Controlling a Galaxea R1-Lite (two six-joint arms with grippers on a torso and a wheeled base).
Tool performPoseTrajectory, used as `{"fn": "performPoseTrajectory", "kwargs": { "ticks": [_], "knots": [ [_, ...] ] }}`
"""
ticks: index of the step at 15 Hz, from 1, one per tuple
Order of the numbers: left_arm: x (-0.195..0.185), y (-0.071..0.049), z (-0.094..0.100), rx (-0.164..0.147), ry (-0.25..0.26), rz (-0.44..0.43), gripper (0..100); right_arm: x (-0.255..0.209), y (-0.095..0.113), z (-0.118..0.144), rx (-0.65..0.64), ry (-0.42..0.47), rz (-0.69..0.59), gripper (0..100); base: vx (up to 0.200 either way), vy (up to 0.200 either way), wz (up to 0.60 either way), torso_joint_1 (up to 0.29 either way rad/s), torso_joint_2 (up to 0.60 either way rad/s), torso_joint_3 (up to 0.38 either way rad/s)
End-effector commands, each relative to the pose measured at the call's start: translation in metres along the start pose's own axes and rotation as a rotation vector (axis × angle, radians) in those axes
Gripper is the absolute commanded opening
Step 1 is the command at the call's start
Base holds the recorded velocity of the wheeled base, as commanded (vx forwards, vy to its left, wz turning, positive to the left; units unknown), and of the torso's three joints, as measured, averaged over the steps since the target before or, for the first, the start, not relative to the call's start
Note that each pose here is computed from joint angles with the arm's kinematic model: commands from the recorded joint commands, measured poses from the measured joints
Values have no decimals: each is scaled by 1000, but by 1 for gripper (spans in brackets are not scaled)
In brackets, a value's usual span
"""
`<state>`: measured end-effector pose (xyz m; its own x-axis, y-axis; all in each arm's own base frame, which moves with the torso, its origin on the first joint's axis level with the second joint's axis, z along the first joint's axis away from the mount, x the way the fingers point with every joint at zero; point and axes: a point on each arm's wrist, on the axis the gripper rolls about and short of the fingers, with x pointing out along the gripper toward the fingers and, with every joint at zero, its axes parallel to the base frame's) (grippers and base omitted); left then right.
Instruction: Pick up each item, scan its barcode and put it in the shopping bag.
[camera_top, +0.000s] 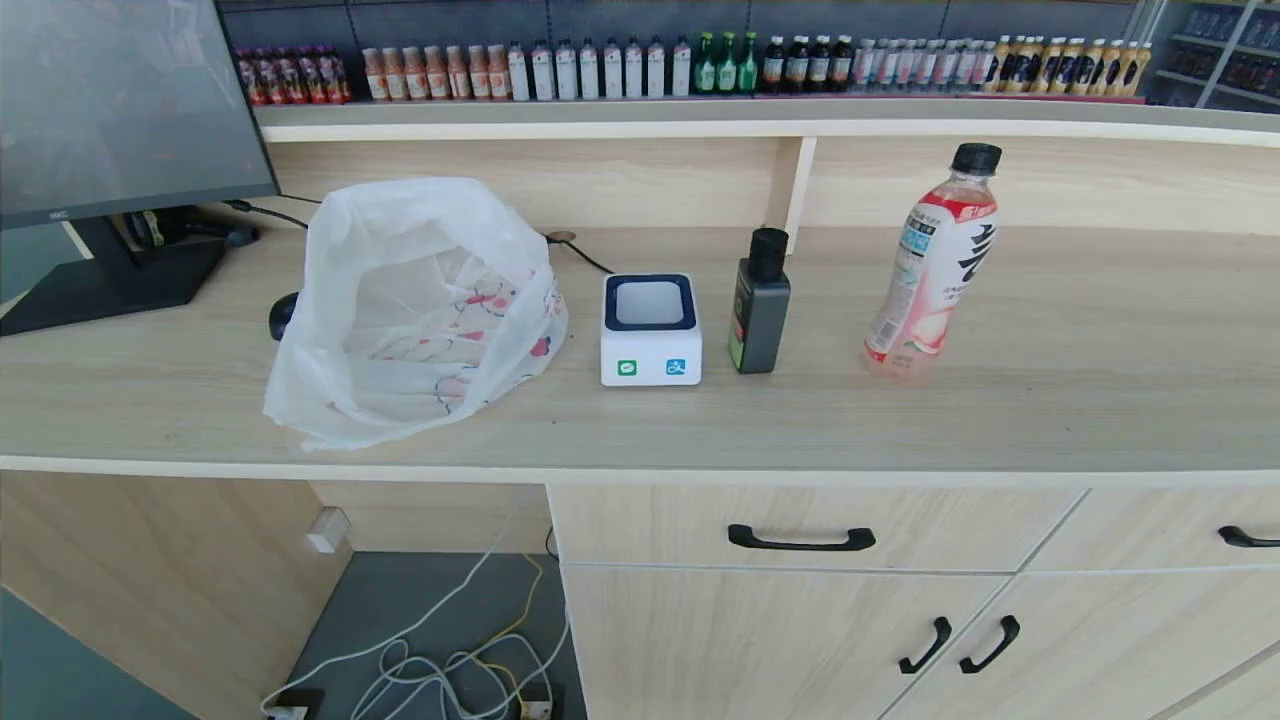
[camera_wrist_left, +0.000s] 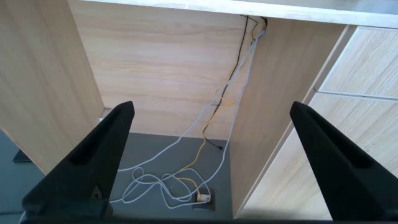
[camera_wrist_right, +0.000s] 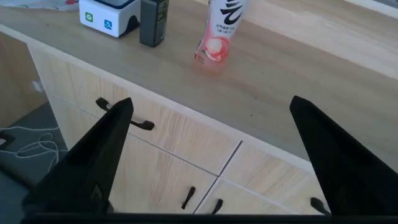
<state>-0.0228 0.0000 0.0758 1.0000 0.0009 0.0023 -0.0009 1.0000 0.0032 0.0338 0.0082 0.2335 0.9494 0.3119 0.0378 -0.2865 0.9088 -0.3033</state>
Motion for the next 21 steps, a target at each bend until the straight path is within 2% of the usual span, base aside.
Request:
{"fn": "performPoseTrajectory", "kwargs": {
  "ticks": [1,4,7,10,13,15,16,18,21],
  "knots": [
    [0,0,0,0,-1,-1,100,41,-6,11,-19,47,106,100,0,0,0,0,0,0],
    [0,0,0,0,-1,-1,100,79,-4,12,-39,43,176,100,0,0,0,0,0,0],
    [0,0,0,0,-1,1,100,130,25,2,-35,3,334,100,0,0,0,0,0,0],
    [0,0,0,0,-1,1,100,175,53,-10,-33,-49,351,100,0,0,0,0,0,0],
    [0,0,0,0,-1,1,100,201,82,-12,65,-106,332,100,0,0,0,0,0,0],
    [0,0,0,0,-1,-1,100,213,99,-7,112,-106,265,100,0,0,0,0,0,0],
    [0,0,0,0,-1,-1,100,219,103,-8,117,-97,244,100,0,0,0,0,0,0],
    [0,0,0,0,-1,1,100,230,106,1,125,-135,171,100,0,0,0,0,0,0],
    [0,0,0,0,-1,1,100,247,120,11,166,-171,80,100,0,0,0,0,0,0]
  ]
}}
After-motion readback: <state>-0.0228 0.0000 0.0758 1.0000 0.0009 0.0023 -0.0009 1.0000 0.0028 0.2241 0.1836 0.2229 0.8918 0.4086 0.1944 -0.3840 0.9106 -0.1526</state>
